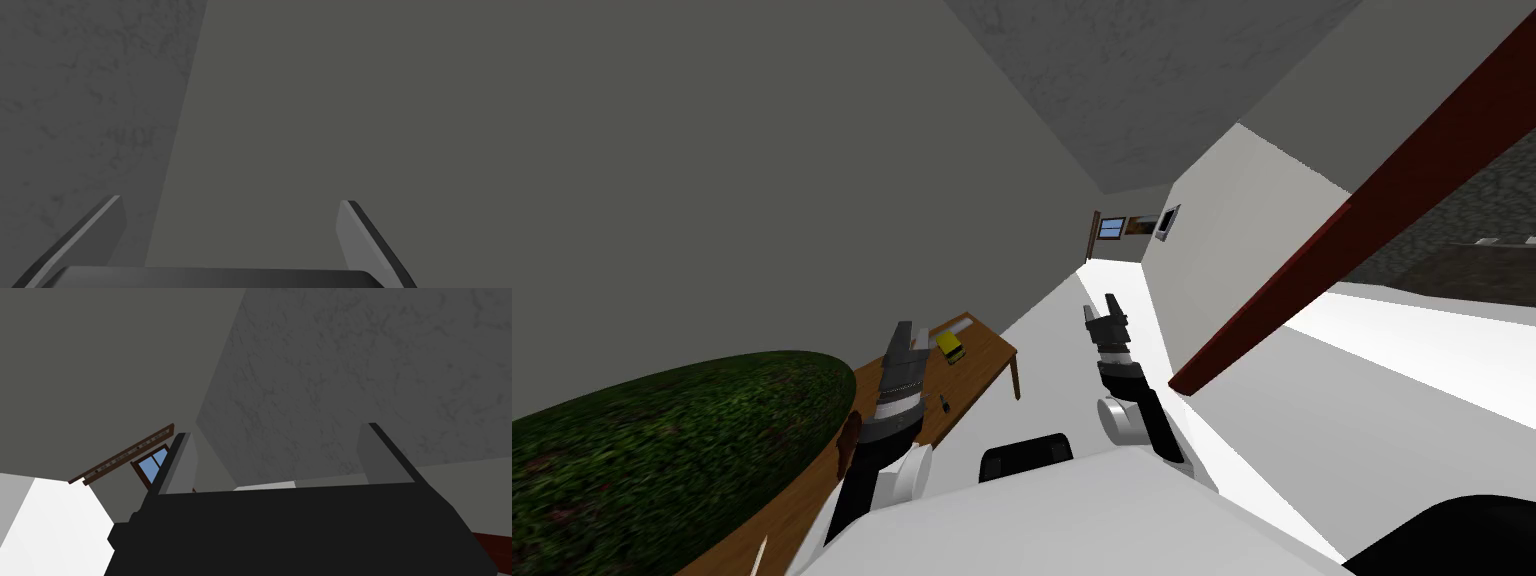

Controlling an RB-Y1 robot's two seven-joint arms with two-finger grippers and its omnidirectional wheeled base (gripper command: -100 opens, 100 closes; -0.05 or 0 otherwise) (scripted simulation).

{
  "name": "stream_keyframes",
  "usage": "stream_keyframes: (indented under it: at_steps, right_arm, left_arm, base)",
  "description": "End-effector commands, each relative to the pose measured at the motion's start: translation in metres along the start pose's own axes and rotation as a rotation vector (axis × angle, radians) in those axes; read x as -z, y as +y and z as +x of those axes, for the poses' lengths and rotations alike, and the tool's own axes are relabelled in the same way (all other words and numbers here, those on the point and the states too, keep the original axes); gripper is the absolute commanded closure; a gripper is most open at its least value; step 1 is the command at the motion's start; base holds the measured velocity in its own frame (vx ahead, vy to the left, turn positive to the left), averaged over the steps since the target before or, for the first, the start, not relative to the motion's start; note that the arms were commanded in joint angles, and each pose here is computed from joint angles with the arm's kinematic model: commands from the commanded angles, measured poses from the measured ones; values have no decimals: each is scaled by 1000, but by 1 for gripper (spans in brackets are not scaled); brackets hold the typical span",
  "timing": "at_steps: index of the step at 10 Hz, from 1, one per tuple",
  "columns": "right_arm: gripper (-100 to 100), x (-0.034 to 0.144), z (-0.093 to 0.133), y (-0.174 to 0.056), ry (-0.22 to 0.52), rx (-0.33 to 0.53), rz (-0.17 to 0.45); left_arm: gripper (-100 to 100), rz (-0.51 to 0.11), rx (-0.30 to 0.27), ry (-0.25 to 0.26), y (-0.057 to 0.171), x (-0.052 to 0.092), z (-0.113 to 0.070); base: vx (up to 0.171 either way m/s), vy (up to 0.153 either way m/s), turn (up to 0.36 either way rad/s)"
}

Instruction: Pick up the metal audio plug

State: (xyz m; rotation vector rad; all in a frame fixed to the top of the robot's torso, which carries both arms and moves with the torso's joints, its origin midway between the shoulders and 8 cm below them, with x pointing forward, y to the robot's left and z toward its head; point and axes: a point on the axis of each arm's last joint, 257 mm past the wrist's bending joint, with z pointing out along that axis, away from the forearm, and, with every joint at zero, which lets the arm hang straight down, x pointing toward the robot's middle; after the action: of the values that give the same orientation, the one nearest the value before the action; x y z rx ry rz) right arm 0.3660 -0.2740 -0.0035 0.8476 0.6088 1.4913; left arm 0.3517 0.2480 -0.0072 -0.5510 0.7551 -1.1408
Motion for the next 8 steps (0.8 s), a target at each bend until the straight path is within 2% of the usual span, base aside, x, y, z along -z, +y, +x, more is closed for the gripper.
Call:
stream_keyframes:
  at_steps: [1, 3, 5, 8]
  right_arm:
    - [0, 0, 0, 0, 0, 0, 0]
    - [0, 0, 0, 0, 0, 0, 0]
    - [0, 0, 0, 0, 0, 0, 0]
    - [0, 0, 0, 0, 0, 0, 0]
  left_arm:
    - [-100, -20, -5, 30, 8, 4, 3]
    - [-100, -71, -8, 77, 27, 12, 9]
    - [-100, -149, -9, 129, 55, 27, 13]
    - [-100, -309, -10, 204, 109, 60, 16]
  base:
    - [0, -5, -23]
    - [-2, -13, -46]
    - [-6, -18, -61]
    - [-6, -24, -82]
